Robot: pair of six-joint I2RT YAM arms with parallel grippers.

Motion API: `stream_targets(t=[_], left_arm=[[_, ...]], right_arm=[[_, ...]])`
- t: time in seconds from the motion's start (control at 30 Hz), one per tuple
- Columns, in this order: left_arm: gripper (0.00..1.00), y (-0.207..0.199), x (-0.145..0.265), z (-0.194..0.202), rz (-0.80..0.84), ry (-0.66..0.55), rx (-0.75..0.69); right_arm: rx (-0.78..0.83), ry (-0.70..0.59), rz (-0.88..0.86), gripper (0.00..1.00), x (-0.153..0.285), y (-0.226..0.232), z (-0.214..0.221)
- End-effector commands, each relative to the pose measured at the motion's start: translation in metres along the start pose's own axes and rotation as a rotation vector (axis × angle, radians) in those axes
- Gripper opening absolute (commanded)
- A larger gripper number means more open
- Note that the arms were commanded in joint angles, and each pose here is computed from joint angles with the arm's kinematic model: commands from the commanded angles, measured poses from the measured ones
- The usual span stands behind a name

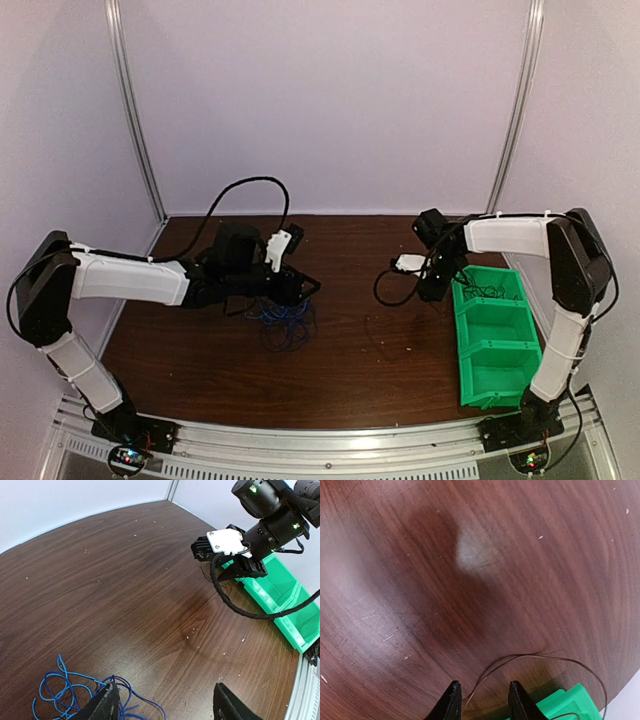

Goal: Untangle the cables

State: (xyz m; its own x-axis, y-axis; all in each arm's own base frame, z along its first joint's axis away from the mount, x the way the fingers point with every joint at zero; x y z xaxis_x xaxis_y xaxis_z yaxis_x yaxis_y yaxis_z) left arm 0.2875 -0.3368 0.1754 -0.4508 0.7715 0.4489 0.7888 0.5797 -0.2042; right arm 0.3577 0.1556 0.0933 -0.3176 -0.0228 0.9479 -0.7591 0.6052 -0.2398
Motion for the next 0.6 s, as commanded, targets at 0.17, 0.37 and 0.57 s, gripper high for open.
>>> stream_targets(t=[0.17, 0.37, 0.57], left_arm=[[0.66, -0.004, 0.005, -0.006, 0.010, -0.032, -0.011], [0.66, -0.004, 0.006, -0.005, 0.009, -0.028, -0.006], [0.66, -0.003, 0.008, -0.002, 0.004, -0.028, 0.001]], right_arm=[[-0.193, 0.080, -0.118, 0.31, -0.021, 0.004, 0.020], [-0.271, 0.086, -0.138, 0.28, -0.033, -0.005, 0.024], [-0.297, 0.086, -0.184, 0.23, -0.050, -0.006, 0.026]])
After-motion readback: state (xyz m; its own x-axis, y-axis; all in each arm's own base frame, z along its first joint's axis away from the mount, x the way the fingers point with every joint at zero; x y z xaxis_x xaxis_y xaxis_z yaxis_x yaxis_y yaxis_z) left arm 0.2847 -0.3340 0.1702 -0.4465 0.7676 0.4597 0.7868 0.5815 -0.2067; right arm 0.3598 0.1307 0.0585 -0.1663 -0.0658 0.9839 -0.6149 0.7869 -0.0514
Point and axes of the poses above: each gripper's point midway between its finger pads, its own x axis back along the fingers, its own y axis along the line the jaws close on, z = x × y, the point moved 4 cm from there along x, back along the fingers, and after that the axes turned 5 degrees about -x, right-handed, at the moved point
